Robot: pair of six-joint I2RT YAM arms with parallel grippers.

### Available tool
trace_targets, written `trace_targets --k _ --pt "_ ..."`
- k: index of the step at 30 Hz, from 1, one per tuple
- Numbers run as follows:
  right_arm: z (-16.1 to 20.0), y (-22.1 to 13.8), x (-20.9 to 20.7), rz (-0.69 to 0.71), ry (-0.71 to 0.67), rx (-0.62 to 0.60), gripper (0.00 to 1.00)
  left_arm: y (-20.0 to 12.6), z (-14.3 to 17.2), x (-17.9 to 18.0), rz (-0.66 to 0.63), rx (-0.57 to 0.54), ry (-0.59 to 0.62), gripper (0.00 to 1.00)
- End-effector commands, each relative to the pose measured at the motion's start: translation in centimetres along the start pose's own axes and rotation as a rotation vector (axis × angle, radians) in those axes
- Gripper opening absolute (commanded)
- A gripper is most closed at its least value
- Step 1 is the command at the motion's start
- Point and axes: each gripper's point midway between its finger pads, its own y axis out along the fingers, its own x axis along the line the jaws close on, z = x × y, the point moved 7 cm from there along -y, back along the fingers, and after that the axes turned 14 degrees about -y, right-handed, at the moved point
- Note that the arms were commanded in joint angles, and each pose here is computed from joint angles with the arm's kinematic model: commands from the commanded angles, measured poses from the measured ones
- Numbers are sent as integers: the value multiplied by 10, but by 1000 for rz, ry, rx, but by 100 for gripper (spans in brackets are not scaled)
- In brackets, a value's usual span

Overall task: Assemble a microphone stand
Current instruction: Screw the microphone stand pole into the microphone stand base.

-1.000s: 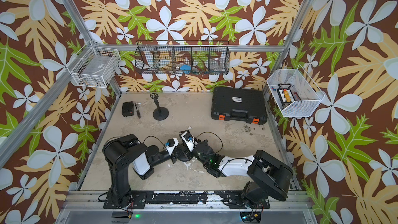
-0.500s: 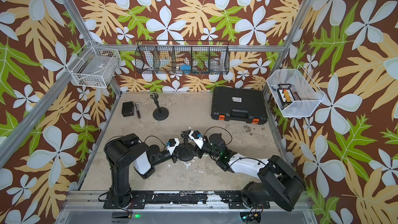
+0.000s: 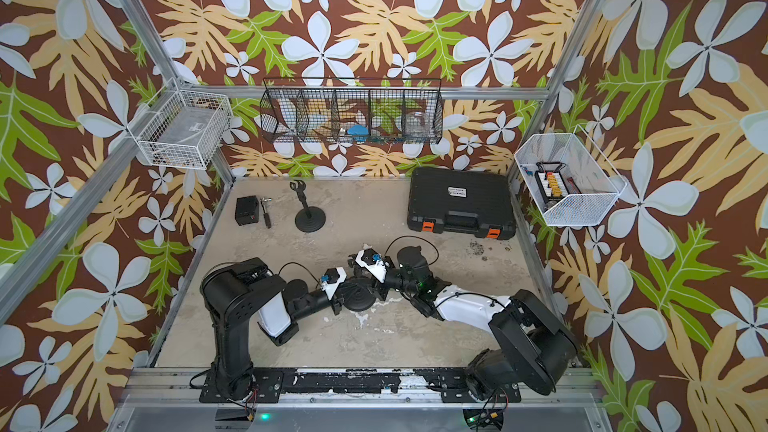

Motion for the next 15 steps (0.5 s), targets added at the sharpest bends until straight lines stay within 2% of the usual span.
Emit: trace_targets --k 1,11,15 --pt "-9 1 -2 -8 -18 -39 38 -6 -25 -11 65 -157 79 1" --pt "-4 9 1 -38 8 -43 0 -4 -25 -10 62 -157 77 1" --pt "2 13 6 -10 13 -18 0 -4 -28 -11 65 -168 71 10"
